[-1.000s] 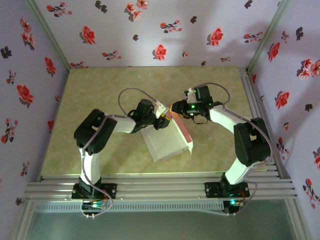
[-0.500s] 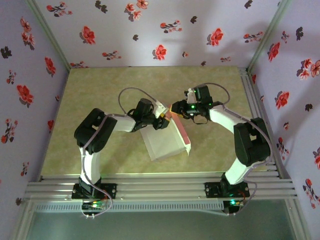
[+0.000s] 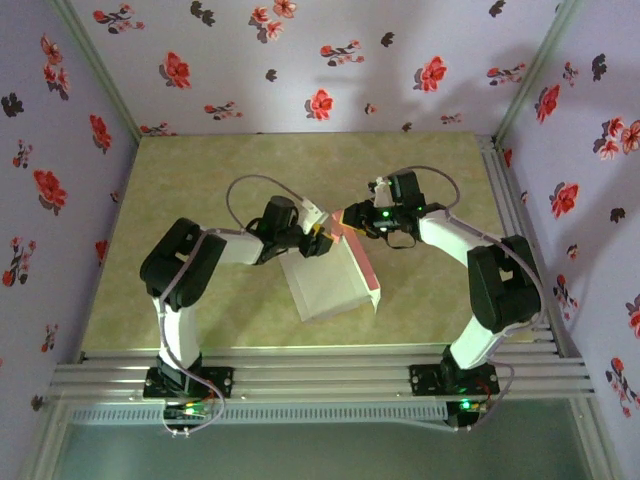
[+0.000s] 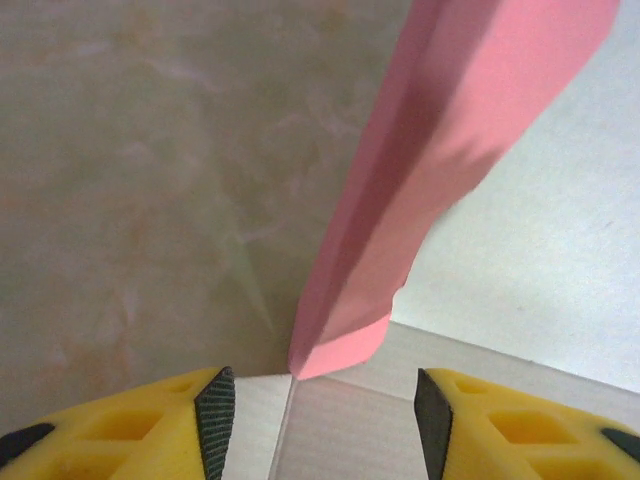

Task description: Fold the paper box

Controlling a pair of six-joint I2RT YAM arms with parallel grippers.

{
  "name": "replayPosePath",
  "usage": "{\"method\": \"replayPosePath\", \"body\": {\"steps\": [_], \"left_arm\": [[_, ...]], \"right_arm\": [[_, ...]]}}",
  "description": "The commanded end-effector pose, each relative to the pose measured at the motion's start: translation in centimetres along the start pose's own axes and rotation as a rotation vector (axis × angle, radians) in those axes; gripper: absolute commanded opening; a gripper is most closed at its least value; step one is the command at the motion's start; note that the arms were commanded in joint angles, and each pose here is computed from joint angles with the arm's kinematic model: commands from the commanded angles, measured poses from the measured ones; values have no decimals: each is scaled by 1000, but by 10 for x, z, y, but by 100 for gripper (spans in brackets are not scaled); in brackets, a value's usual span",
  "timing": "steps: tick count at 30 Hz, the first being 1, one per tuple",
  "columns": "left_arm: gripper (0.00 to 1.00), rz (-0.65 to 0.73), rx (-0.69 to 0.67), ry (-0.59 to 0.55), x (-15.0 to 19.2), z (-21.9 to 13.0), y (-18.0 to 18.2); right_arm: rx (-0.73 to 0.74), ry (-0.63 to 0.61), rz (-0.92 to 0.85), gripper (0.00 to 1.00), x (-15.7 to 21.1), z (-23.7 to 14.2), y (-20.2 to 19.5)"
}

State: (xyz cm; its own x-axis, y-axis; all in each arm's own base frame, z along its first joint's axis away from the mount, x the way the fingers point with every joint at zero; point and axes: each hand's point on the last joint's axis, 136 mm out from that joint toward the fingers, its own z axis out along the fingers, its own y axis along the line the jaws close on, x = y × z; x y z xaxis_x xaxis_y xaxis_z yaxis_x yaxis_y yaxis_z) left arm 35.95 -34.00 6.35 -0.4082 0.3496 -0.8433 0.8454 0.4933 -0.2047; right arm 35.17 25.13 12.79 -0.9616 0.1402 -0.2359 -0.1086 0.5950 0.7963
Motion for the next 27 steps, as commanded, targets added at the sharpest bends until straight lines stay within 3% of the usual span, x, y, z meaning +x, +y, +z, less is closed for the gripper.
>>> {"method": "replayPosePath", "body": {"steps": [1,11,16,27], "left_arm": [[54,65,51,-54,-16,-8,-6],[61,34,143,-76,-18,-3,4],[64,-17,177,-31,-13,6,4],[64,-44,142,-38,3,8,5]], "right_arm": [[30,29,21,42,7,3,-10],[19,30,20,41,7,5,-9],[11,30,22,41,6,5,-8],[-13,134,-20,42,20,10,-4]]}}
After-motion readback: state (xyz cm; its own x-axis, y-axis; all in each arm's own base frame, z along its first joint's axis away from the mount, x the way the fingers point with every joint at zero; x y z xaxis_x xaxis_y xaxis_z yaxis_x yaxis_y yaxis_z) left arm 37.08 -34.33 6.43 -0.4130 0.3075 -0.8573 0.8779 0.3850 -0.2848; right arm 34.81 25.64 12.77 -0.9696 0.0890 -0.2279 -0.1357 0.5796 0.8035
